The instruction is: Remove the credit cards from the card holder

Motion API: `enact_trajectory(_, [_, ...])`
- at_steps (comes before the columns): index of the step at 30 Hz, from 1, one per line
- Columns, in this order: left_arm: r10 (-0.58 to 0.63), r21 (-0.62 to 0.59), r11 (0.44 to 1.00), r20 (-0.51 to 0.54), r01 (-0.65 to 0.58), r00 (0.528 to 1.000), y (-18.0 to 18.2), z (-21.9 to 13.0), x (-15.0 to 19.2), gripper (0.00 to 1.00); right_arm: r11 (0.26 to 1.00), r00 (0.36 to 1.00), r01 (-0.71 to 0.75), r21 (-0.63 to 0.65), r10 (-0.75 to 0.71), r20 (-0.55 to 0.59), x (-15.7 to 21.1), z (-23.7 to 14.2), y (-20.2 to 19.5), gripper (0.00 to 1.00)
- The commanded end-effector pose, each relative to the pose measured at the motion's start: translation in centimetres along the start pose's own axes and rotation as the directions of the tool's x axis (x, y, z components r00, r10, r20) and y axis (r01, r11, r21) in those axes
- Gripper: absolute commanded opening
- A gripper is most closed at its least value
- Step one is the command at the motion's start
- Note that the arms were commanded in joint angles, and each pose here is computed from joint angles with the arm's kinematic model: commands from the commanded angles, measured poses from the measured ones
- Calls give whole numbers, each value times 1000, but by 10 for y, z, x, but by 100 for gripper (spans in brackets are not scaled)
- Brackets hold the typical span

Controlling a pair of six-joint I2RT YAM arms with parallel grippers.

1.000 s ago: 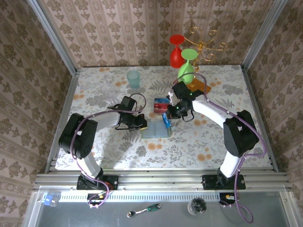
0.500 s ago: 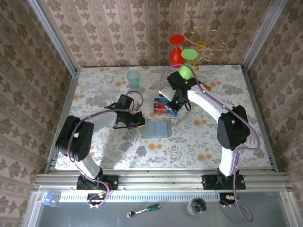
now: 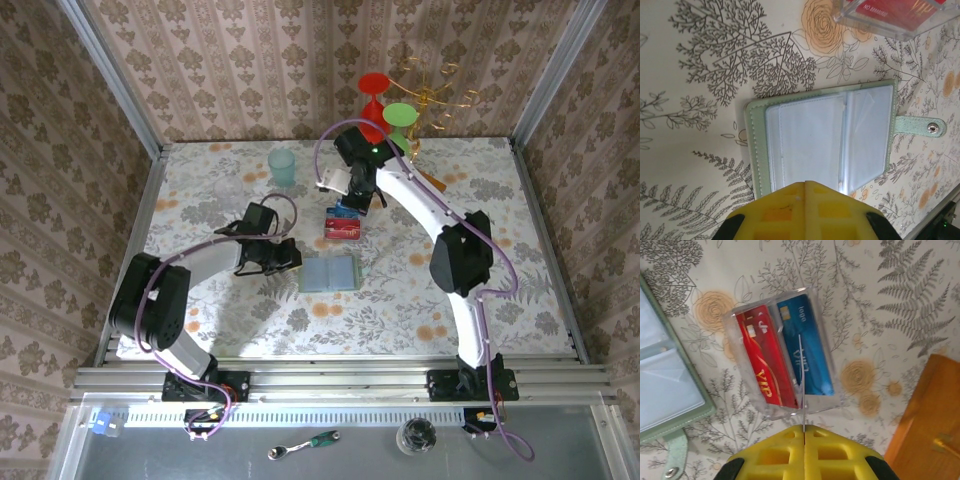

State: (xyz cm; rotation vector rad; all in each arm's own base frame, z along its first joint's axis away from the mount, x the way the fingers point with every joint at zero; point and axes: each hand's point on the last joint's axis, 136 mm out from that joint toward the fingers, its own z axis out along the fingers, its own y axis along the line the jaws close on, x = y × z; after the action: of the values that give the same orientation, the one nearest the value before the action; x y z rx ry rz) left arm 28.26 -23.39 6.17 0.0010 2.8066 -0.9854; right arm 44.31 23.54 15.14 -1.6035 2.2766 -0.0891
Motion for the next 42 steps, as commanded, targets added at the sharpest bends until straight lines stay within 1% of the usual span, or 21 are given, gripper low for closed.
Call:
enact_trajectory(1, [-41, -29, 999, 12, 41, 999, 14, -7, 1, 6, 997, 995, 77, -32, -79, -66, 5, 3, 2, 3])
enact_trajectory(5, [-51, -29, 998, 22, 52, 998, 17, -9, 1, 6, 995, 993, 96, -40, -99, -58, -3, 9, -3, 3])
enact_trajectory(7, [-53, -29, 998, 21, 54, 998, 18, -9, 2, 6, 993, 993, 106, -55, -108, -52, -6, 11, -1, 4])
enact_trajectory(14, [-64, -32, 997, 26, 65, 998, 22, -10, 3, 6, 991, 990, 122, -50, -125, -61, -8, 30, -5, 7])
enact_trajectory(21, [-69, -37, 997, 34, 70, 997, 25, -14, 5, 6, 990, 990, 129, -52, -132, -58, -9, 36, -6, 14])
enact_trajectory(26, [-68, -37, 997, 39, 70, 997, 26, -16, 6, 6, 993, 992, 114, -21, -115, -49, -12, 29, -11, 20])
enact_trajectory(31, [-63, -40, 997, 45, 65, 997, 26, -17, 5, 6, 997, 997, 79, 15, -79, -26, -15, 17, -15, 21])
enact_trajectory(34, [-61, -51, 997, 53, 63, 997, 30, -18, 3, 6, 998, 999, 50, 35, -50, 1, -17, 8, -14, 23])
enact_trajectory(39, [-52, -98, 993, 78, 60, 996, 44, -26, -2, 10, 996, 998, -22, 86, 17, 67, -14, -8, -10, 30])
enact_trajectory(42, [-41, -126, 991, 95, 52, 995, 52, -33, -6, 11, 992, 994, -69, 102, 59, 96, -6, -14, -3, 35])
